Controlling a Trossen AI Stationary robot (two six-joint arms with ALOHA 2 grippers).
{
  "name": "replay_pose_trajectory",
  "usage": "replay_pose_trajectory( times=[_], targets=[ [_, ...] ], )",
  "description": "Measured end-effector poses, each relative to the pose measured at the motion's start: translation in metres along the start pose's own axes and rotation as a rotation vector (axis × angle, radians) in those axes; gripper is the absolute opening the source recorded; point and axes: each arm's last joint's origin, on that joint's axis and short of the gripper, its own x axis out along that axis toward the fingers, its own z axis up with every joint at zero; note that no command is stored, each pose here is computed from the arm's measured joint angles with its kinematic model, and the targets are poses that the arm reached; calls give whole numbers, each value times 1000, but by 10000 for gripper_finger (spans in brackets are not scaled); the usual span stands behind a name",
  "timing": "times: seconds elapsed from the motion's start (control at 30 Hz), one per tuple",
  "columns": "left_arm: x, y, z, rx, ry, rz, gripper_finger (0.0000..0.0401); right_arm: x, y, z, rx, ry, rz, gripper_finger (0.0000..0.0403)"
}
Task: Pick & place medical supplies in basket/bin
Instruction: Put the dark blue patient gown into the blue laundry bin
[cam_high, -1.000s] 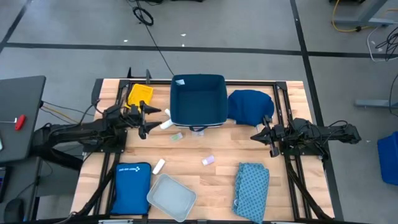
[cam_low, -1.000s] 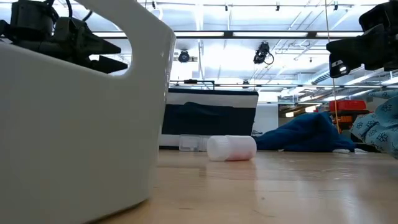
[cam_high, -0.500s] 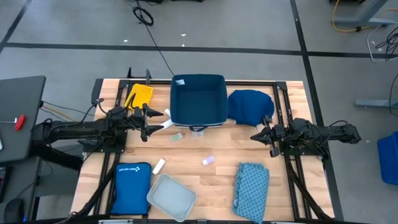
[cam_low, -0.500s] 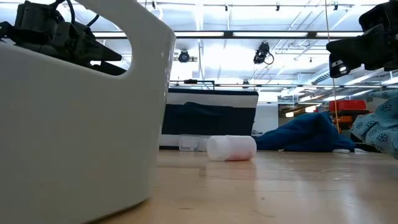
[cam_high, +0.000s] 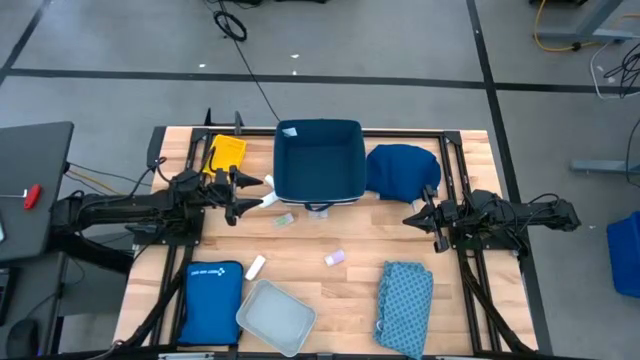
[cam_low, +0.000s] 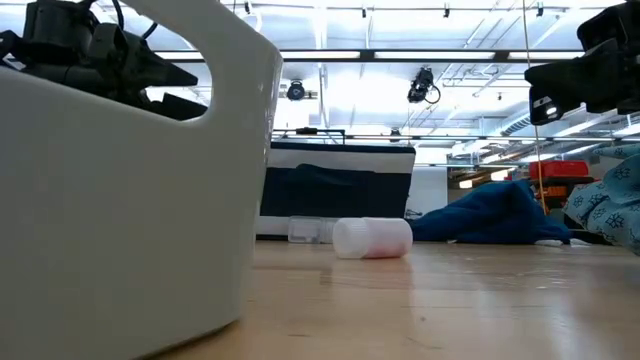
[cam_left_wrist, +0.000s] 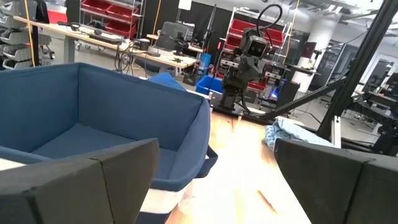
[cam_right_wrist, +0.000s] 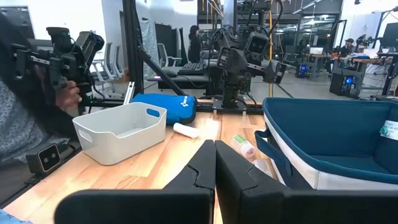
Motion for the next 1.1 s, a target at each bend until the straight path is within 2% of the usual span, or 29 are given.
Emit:
replay_pose_trajectory(
  times=[0.17,0.3,0.4,0.67,0.77,0.93,1.1],
  targets=[
    [0,0,1,7,-13,1,324,0,0,0,0,0,0,5],
    [0,2,3,29,-40,78,324,0,0,0,0,0,0,5],
    [0,2,4,28,-46,88,324,0,0,0,0,0,0,5],
    [0,3,4,99,-44,107,324,0,0,0,0,0,0,5],
    [0,2,6,160,-62,105,324,0,0,0,0,0,0,5],
    [0,2,7,82,-77,101,324,0,0,0,0,0,0,5],
    [0,1,6,98,-60,84,324,0,0,0,0,0,0,5]
  ],
)
